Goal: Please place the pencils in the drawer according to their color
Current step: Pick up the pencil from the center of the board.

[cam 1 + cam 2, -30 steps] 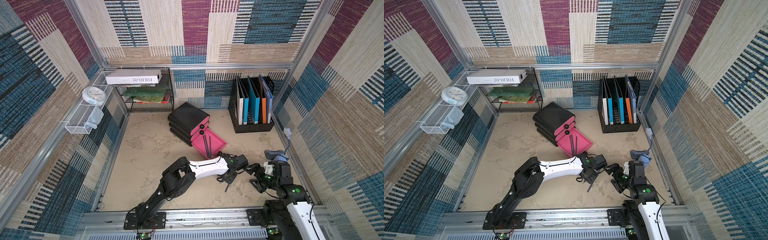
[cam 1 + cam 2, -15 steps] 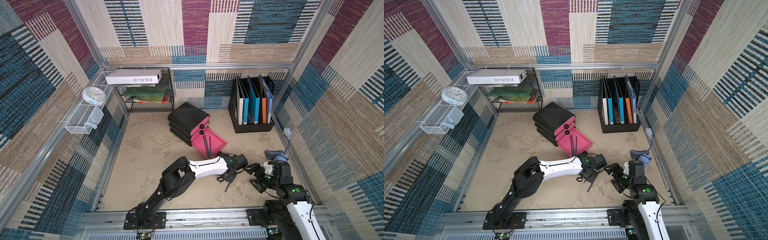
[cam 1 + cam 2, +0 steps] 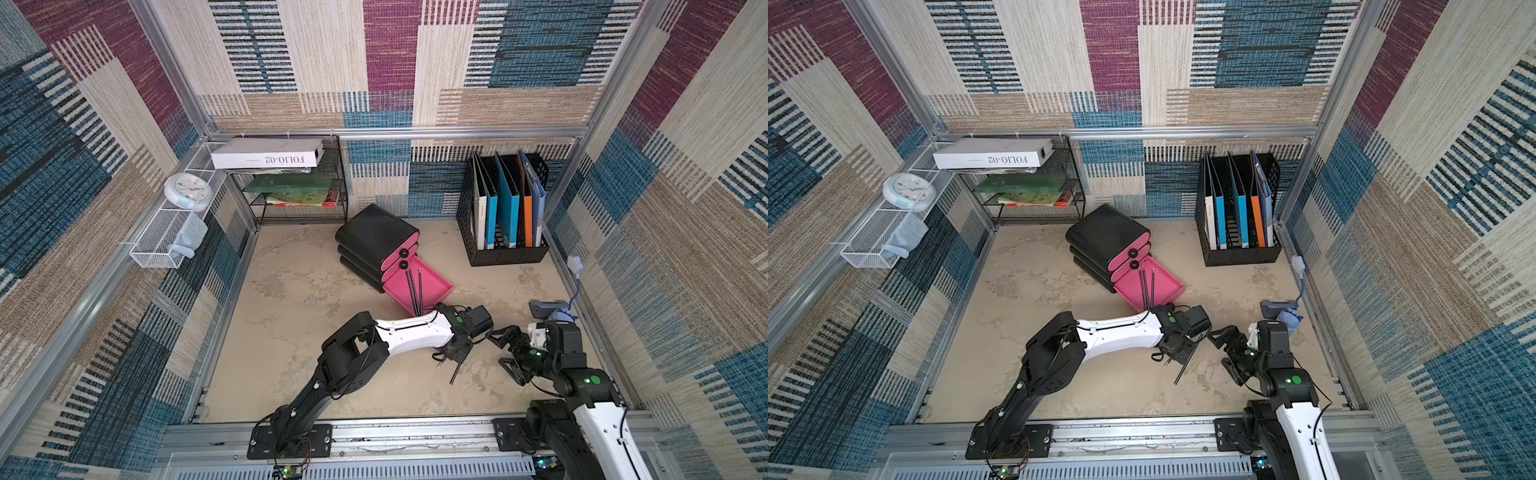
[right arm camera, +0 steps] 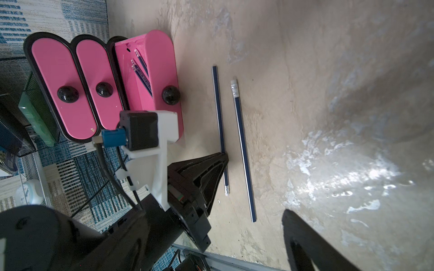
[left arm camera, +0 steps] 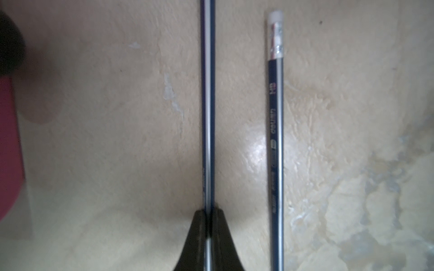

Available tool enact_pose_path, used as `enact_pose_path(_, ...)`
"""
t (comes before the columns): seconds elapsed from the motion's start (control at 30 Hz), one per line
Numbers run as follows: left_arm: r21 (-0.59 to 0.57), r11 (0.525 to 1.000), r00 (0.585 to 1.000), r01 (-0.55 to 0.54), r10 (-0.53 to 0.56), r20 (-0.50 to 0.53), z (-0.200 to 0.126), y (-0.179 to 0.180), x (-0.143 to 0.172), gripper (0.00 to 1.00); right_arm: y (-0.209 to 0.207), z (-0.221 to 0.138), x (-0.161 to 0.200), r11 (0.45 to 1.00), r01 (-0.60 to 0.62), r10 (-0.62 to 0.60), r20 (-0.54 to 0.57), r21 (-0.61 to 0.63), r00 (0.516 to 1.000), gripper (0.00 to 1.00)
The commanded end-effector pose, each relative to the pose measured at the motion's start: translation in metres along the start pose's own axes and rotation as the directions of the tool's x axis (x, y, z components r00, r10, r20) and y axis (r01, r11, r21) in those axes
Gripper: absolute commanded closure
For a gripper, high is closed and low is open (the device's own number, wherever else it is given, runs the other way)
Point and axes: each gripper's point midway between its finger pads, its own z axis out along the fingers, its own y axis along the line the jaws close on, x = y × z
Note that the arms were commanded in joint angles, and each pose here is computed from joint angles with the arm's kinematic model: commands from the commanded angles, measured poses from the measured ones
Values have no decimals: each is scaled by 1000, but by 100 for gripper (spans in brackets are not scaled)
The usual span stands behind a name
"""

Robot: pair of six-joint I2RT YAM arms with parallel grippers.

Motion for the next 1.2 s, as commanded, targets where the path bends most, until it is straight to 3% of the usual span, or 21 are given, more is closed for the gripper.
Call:
enact_pose_path(0.0, -27, 999, 997, 23, -25, -66, 7, 15, 16, 100, 7, -1, -2, 1000, 5, -4, 9, -27, 1000, 6)
enact_pose_path(0.17, 3, 998, 998, 66, -66, -11, -15, 19, -1, 100, 7, -1, -2, 1000, 8, -7, 11, -29, 1000, 0)
enact_pose_path(0.53, 76, 980, 976, 181, -189, 108, -71, 36, -42, 100, 16, -3, -9, 999, 34, -33, 28, -36, 999, 1)
enact_pose_path(0.8, 142, 921, 914, 363, -381, 141, -93, 73, -62, 100, 27, -7, -21, 995, 96, -96, 60, -3, 994, 1)
enact_pose_path(1.17, 160, 848, 826, 506, -529, 193, -104, 114, -76, 100, 45, -11, -27, 991, 124, -120, 82, -43, 989, 1)
